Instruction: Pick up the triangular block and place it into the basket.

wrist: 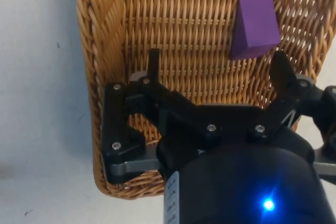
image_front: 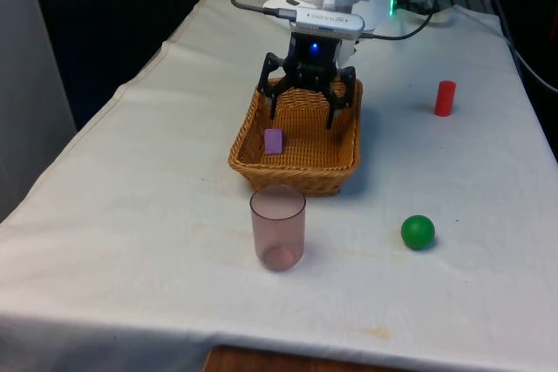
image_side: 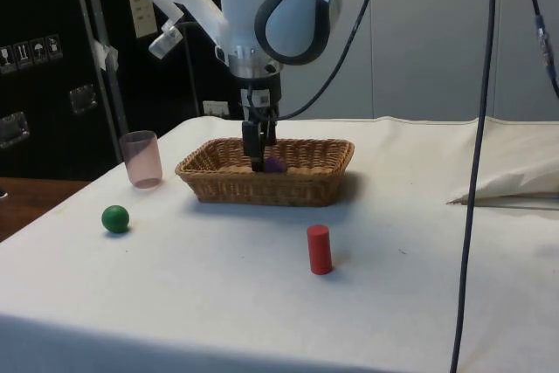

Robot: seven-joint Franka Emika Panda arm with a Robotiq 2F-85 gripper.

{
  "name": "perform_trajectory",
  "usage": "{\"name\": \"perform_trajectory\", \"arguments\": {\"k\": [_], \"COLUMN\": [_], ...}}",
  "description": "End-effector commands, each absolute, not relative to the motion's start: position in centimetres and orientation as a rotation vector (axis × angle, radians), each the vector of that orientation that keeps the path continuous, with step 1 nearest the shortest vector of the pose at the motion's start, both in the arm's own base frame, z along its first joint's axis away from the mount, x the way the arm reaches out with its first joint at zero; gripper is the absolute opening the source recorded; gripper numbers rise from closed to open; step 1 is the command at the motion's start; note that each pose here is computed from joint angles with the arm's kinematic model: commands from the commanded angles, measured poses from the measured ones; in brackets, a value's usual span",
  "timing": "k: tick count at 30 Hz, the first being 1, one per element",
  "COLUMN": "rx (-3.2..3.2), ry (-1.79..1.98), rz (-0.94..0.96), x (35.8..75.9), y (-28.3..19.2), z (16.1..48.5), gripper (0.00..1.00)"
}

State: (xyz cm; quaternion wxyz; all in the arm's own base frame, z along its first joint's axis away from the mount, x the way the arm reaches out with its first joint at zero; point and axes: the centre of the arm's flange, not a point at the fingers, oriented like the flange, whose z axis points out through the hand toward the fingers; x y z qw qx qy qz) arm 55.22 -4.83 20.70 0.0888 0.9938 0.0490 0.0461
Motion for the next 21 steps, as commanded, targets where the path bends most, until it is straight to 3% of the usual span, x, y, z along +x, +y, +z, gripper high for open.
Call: {"name": "perform_trajectory", "arguments": {"k": [1,6,21], "rx": [2.961,2.957,2.972], "ry": [0.142,0.138,0.102], "rz": [0.147,0.142,0.164], "x": [55.2,55.3,55.7], "y": [-4.7,-4.8,-5.0], "z": [20.8,20.8,26.6], "gripper": [1.00,1.00,1.00]}}
